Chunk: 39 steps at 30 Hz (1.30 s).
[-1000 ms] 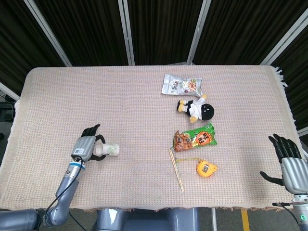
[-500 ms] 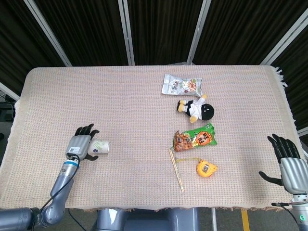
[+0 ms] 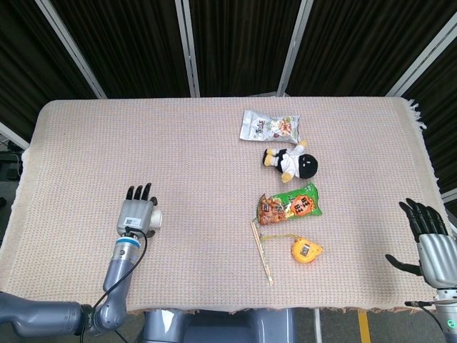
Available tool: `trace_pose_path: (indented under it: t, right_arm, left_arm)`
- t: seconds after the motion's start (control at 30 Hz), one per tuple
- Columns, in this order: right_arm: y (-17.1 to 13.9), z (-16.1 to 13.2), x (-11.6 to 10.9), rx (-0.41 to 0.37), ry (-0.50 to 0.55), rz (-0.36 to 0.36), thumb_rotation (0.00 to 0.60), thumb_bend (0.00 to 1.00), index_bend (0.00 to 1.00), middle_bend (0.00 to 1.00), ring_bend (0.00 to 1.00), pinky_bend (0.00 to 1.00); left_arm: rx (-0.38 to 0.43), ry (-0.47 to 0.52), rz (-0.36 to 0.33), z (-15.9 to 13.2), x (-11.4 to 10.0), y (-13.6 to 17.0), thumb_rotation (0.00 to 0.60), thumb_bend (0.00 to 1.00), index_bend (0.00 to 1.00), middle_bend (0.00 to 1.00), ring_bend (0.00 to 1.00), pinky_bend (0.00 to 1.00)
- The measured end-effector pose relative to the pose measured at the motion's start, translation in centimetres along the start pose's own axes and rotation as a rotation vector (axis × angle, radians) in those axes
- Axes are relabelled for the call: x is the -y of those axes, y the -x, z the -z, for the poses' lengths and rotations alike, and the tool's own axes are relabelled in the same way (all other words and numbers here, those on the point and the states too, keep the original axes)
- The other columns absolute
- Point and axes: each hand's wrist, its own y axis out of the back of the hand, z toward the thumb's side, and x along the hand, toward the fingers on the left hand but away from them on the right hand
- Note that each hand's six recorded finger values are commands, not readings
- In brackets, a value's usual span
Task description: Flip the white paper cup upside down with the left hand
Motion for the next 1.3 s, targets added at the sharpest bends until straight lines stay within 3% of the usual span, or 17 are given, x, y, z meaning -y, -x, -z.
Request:
trace_pose_path:
  t: [0.17,0.47,0.67,1.0,1.13,1.3]
  right_arm:
    - [0.0,0.0,-0.1,0.0,0.002,0.002,0.6,0.0,0.0,0.0,0.0,0.0]
    - [0.0,0.0,0.0,-0.001,-0.001,-0.001,0.6,0.0,0.0,0.0,0.0,0.0]
    - [0.0,-0.1,0.1,-0.002,-0.004,-0.002,0.6,0.0,0.0,0.0,0.0,0.0]
    - [0.1,0.0,0.2,-0.001,-0.008,-0.007,0.6,0.0,0.0,0.0,0.0,0.0]
    - [0.1,-0.1,0.3,-0.001,-0.009,-0.008,0.6,0.0,0.0,0.0,0.0,0.0]
    - [0.1,-0.1,0.3,-0.001,-0.011,-0.01,0.6,0.0,0.0,0.0,0.0,0.0]
  left_arm:
    - [-0.008,-0.005,-0.012,-0.4,0.3,-0.1,0.6,0.08,0.47,0.0,0.0,0.0]
    - [0.007,0.09,-0.035,-0.5,0.0,0.0,0.6,0.08,0.47,0.0,0.0,0.0]
    - [0.062,0.232,-0.069,-1.2,-0.8,0.4,0.6,0.09,0.46,0.0,0.0,0.0]
    - [0.245,0.66,-0.155,-3.3,-1.6,0.9,0.6,0.09,0.46,0.0,0.0,0.0]
    - [0.299,0.723,-0.172,-3.3,-0.6,0.7,0.6,0.09,0.46,0.0,0.0,0.0]
    - [0.29,0.731,-0.143,-2.4,1.6,0.5,0.6,0.09,0.46,0.0,0.0,0.0]
